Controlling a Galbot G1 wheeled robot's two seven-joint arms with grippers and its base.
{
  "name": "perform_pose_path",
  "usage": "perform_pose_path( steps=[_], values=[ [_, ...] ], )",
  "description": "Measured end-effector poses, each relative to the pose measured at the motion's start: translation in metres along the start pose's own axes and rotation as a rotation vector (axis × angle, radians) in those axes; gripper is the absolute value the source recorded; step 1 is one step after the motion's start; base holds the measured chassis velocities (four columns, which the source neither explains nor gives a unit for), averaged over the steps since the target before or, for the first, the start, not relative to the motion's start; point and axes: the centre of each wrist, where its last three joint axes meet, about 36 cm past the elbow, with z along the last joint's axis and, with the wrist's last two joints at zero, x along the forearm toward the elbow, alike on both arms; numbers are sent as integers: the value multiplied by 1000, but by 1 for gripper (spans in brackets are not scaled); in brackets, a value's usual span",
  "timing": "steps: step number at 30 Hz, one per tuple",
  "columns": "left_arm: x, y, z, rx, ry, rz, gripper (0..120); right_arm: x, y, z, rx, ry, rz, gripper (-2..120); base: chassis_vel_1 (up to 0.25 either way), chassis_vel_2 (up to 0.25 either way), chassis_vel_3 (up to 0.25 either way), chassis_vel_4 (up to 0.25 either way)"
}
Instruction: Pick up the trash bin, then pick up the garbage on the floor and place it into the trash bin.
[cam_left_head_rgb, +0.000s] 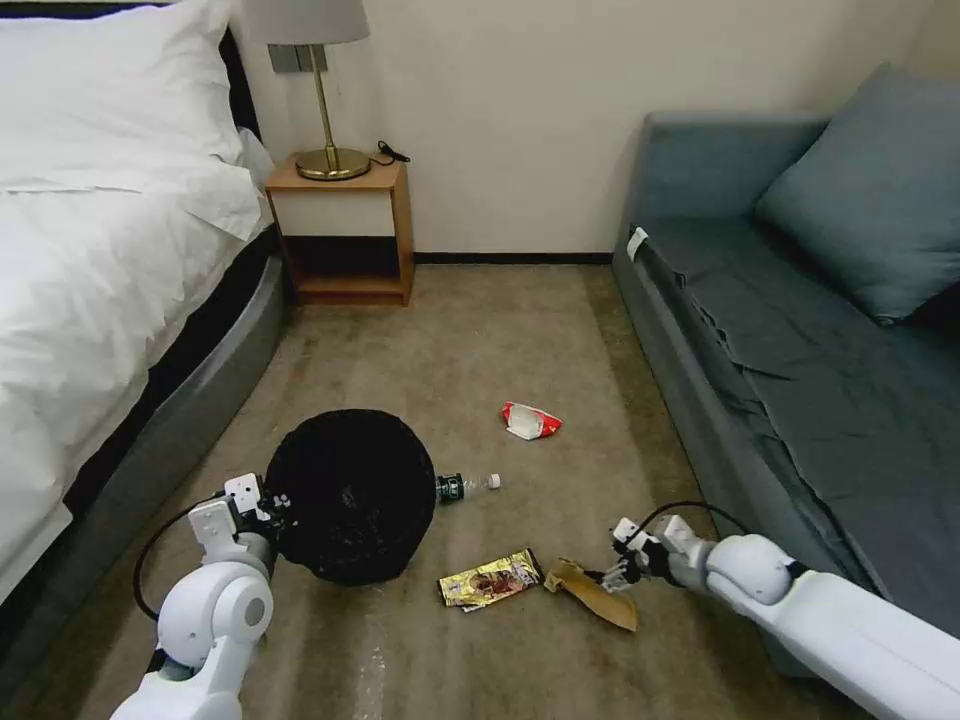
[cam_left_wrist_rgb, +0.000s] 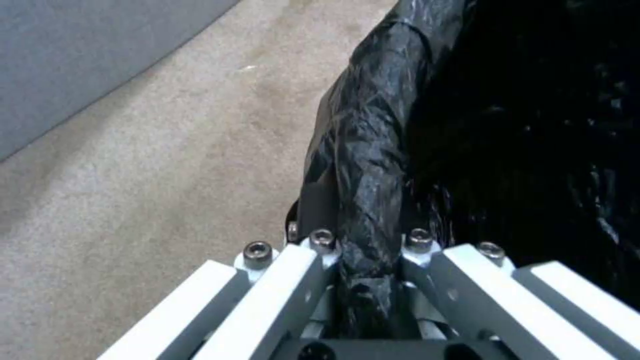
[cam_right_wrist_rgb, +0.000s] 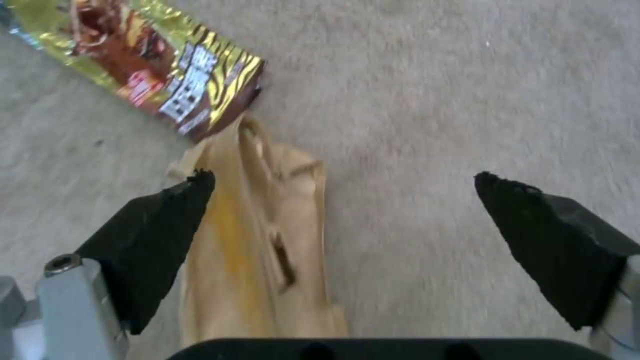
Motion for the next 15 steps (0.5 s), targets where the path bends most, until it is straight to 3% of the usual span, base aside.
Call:
perform_pose_path(
  steps=[15],
  values=[
    [7,7,4,-8,-5,-19,3,-6,1,38,32,44,10,94,0,0,0,0]
  ],
)
